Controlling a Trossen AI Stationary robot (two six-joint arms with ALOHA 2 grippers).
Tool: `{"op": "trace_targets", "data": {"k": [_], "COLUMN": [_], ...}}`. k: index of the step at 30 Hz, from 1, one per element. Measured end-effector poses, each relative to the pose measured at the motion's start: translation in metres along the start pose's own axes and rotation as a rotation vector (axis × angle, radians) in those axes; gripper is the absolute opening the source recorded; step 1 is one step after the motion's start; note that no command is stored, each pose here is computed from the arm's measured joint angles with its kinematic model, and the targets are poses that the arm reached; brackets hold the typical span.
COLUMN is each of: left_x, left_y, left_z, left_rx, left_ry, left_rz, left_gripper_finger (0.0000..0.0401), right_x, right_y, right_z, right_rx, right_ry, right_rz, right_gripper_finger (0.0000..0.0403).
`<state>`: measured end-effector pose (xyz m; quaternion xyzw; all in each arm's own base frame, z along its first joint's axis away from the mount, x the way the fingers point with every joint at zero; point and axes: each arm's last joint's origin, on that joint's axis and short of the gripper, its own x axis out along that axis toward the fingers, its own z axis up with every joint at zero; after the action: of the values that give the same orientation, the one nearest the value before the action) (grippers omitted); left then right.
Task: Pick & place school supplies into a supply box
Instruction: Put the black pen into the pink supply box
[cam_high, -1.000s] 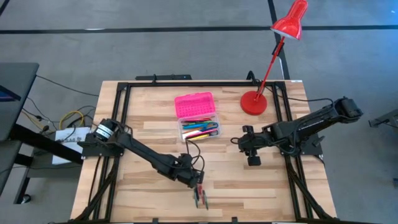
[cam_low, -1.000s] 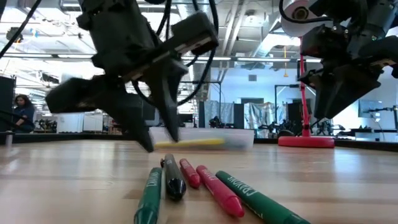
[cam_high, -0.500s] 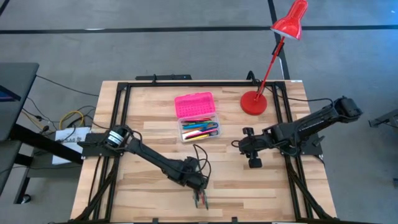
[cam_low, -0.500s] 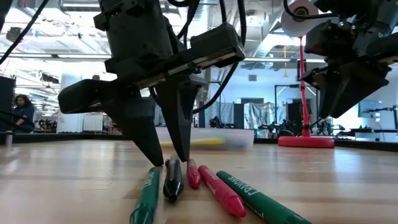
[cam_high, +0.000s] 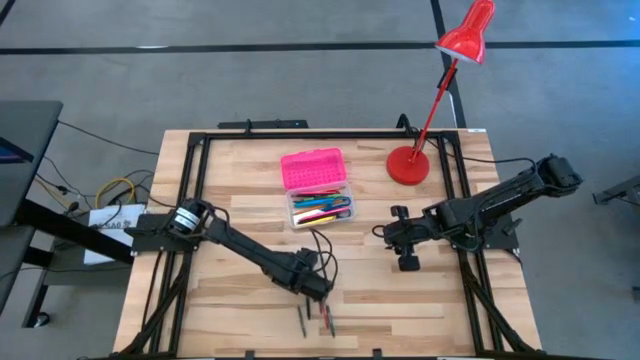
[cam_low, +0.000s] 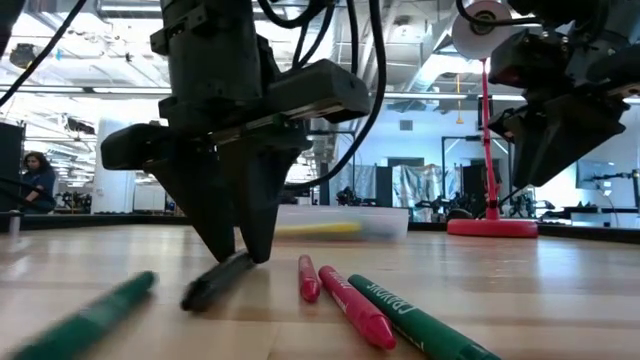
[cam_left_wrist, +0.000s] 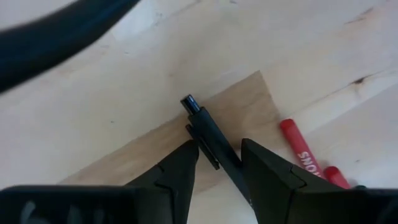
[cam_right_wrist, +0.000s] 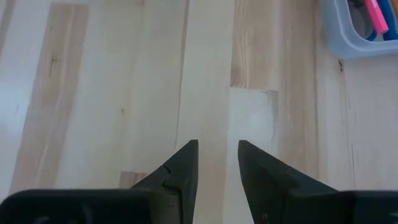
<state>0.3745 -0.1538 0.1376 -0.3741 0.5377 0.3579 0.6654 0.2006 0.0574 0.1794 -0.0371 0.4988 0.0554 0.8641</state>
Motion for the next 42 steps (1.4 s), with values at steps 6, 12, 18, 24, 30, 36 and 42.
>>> {"op": "trace_targets", "data": {"k": [6,12,18,24,30,36,42], "left_x": [0.002,0.003,0.003,0.004,0.004,0.004,0.004], "left_y": [0.005,0.009,0.011,0.012,0.012,0.014,0.016], "left_z": [0.010,0.018,0.021,0.021,0.023,0.027,0.023], "left_rx": [0.052,0.159,0.363,0.580,0.740,0.749,0.753], "left_ry": [0.000,0.010,0.015,0.023,0.029,0.054,0.096], "left_rz": [0.039,0.073,0.090,0.096,0.094,0.096,0.104], "left_gripper_finger": [0.0118,0.0064,0.0030,0.0045,0.0038,0.0062,0.0089], "right_x": [0.000,-0.001,-0.001,-0.001,-0.001,-0.001,-0.001], "right_y": [0.003,0.008,0.010,0.010,0.010,0.011,0.011], "right_z": [0.002,0.002,0.002,0.002,0.002,0.002,0.002], "right_rx": [0.023,0.020,0.010,0.010,0.010,0.014,0.027], "right_ry": [-0.024,-0.035,-0.041,-0.041,-0.041,-0.041,-0.041], "right_rz": [0.007,0.020,-0.009,-0.013,-0.013,-0.012,-0.012], "right_gripper_finger": [0.0107,0.0107,0.0107,0.0107,0.0107,0.0107,0.0107]}}
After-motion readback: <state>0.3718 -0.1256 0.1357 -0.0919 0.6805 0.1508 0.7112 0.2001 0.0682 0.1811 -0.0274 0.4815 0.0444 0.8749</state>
